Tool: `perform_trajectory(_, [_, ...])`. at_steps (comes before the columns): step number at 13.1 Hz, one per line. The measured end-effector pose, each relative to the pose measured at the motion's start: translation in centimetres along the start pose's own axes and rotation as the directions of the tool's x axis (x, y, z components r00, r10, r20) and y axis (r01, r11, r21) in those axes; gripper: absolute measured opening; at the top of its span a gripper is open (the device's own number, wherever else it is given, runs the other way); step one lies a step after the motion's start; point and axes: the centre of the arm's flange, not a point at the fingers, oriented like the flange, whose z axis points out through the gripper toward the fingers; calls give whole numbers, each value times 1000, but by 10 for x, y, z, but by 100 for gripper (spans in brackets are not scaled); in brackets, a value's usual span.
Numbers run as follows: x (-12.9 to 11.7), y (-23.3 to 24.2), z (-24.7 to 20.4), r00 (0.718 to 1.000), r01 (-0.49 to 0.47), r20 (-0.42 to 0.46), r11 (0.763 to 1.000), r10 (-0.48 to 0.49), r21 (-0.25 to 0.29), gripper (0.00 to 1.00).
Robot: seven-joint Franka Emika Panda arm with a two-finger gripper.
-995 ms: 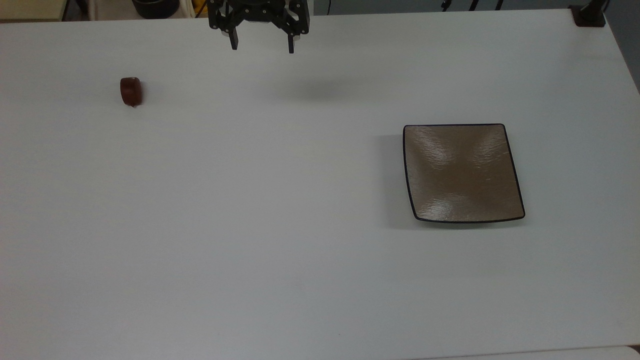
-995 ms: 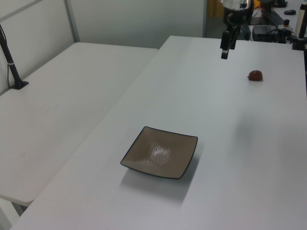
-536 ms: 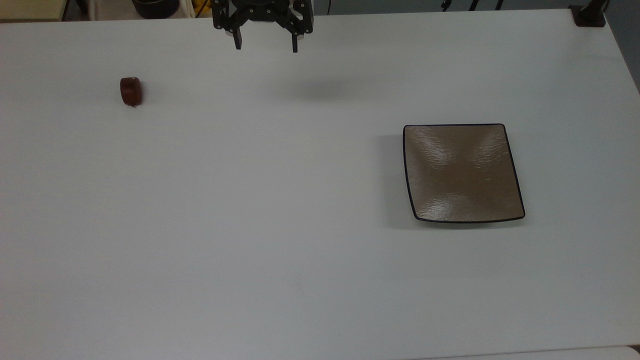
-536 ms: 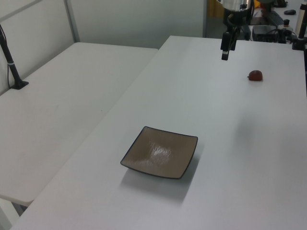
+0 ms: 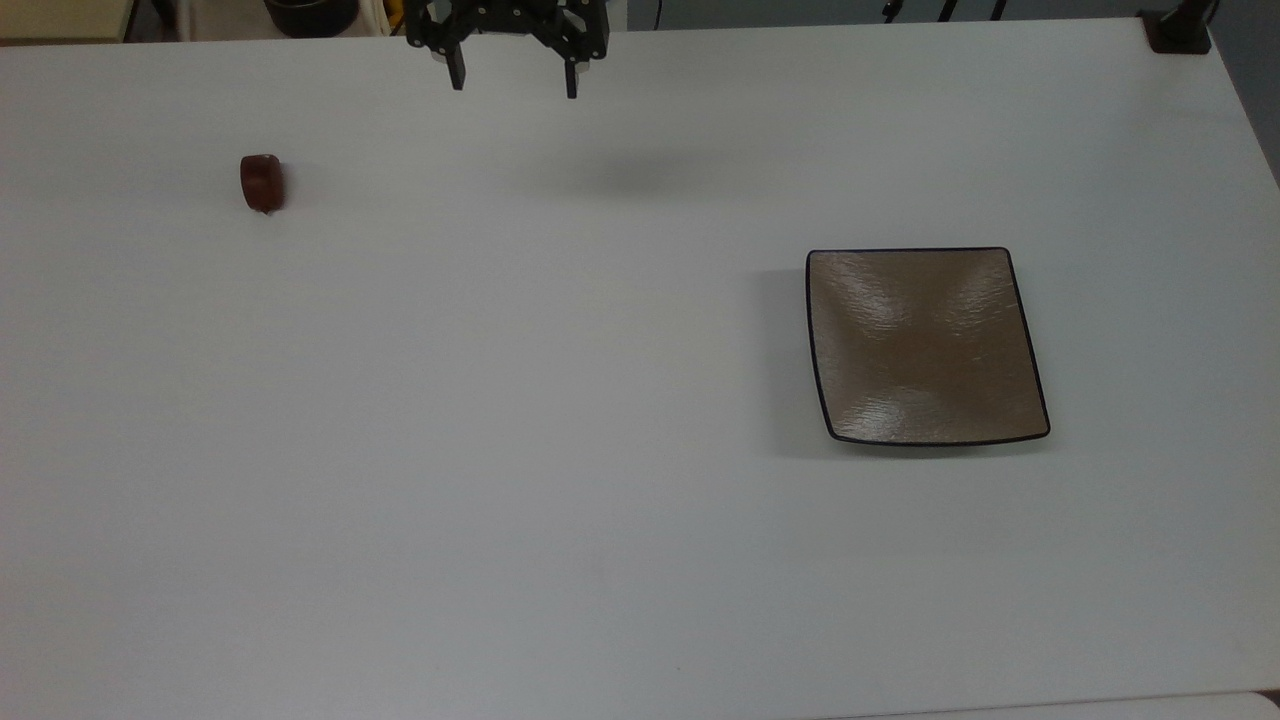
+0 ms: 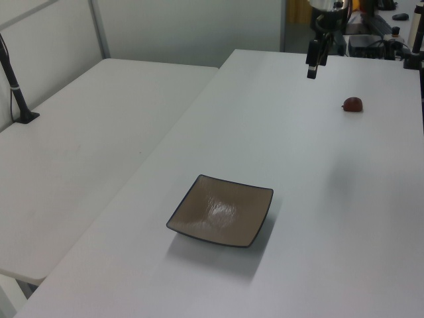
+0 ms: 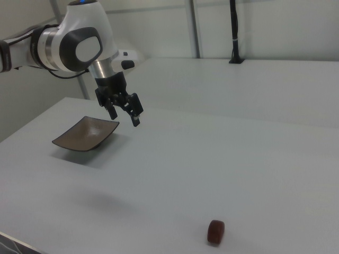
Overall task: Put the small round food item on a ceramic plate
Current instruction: 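Move the open gripper over the dark red food item and lower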
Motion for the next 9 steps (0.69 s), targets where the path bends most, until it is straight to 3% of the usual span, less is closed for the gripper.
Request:
perform_trajectory(4, [-1, 48, 2, 997, -74, 9, 997, 74, -15, 100])
perform_trajectory(7, [-8, 100, 17, 998, -41, 46, 997, 44, -63, 100])
perform_trajectory(9, [-15, 135, 25, 997, 25, 72, 998, -20, -66, 100])
